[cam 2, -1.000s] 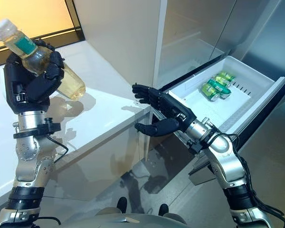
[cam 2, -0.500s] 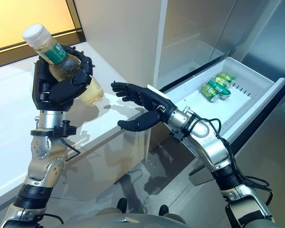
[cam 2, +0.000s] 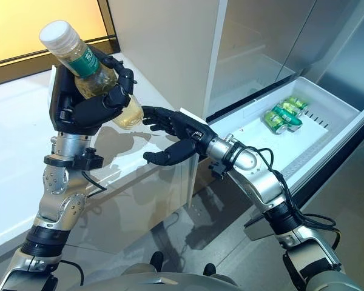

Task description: Put drinks into fridge and close the fridge

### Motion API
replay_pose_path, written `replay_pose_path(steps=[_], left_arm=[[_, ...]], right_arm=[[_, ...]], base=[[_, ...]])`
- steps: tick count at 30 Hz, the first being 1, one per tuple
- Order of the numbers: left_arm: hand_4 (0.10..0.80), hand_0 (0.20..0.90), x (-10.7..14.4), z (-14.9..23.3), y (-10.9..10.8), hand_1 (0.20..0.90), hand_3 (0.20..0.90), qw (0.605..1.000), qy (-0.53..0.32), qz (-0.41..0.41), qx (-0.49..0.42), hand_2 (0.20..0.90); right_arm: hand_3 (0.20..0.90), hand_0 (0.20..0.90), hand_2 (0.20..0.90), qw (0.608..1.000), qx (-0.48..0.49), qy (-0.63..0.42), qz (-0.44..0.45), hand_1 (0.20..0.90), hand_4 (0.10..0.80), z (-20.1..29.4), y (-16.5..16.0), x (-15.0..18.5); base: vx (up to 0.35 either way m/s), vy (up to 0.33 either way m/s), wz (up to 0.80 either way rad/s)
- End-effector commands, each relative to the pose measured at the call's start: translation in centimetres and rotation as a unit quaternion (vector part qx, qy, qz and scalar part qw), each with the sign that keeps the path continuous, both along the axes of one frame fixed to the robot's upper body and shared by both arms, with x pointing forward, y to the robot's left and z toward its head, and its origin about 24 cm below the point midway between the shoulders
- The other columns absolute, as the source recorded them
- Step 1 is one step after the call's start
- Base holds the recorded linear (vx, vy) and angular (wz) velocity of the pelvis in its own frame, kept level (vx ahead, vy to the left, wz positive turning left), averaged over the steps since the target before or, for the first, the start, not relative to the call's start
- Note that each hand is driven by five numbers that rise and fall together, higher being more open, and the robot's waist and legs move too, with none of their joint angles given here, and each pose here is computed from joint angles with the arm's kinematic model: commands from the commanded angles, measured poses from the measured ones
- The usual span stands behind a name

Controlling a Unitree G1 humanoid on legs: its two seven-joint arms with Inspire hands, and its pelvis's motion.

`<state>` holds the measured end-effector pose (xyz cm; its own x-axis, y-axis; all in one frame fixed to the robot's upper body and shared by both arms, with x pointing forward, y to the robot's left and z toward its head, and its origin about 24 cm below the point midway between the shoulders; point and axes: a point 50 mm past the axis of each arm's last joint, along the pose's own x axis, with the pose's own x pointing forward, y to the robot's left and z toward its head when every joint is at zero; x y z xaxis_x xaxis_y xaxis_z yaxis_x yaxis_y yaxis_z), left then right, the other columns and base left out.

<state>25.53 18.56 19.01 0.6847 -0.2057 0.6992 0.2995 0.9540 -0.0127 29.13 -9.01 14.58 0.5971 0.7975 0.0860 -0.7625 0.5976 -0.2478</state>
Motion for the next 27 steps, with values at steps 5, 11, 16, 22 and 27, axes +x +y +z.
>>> replay_pose_path(steps=[5, 11, 16, 22, 27], left_arm=[[0.1, 0.3, -1.1, 6.3, -2.5, 0.3, 0.2, 0.982, -0.172, -0.064, 0.041, 0.3], [0.1, 0.3, -1.1, 6.4, -2.9, 0.3, 0.2, 0.98, -0.171, -0.075, 0.071, 0.3], [0.1, 0.3, -1.0, 6.2, -3.0, 0.3, 0.2, 0.98, -0.164, -0.091, 0.073, 0.3], [0.1, 0.3, -1.1, 6.1, -3.5, 0.3, 0.2, 0.977, -0.164, -0.114, 0.07, 0.3], [0.1, 0.3, -1.1, 6.0, -4.0, 0.3, 0.2, 0.975, -0.163, -0.134, 0.064, 0.3]], right_arm=[[0.9, 0.9, 0.9, 0.991, 0.075, -0.102, 0.043, 0.9, 0.8, 6.1, 2.6, 0.5], [0.9, 0.9, 0.9, 0.989, 0.082, -0.114, 0.039, 0.9, 0.8, 7.0, 2.8, 0.6], [0.9, 0.9, 0.9, 0.989, 0.087, -0.11, 0.046, 0.9, 0.8, 7.2, 3.1, 0.5], [0.9, 0.9, 0.9, 0.989, 0.091, -0.098, 0.053, 0.9, 0.8, 7.2, 3.7, 0.7], [0.9, 0.9, 0.9, 0.989, 0.095, -0.094, 0.063, 0.9, 0.8, 7.2, 4.4, 0.7]], base=[[0.0, 0.0, 0.0], [0.025, -0.004, 0.02], [0.008, -0.003, 0.0], [0.007, -0.003, 0.0], [0.0, 0.0, 0.0]])
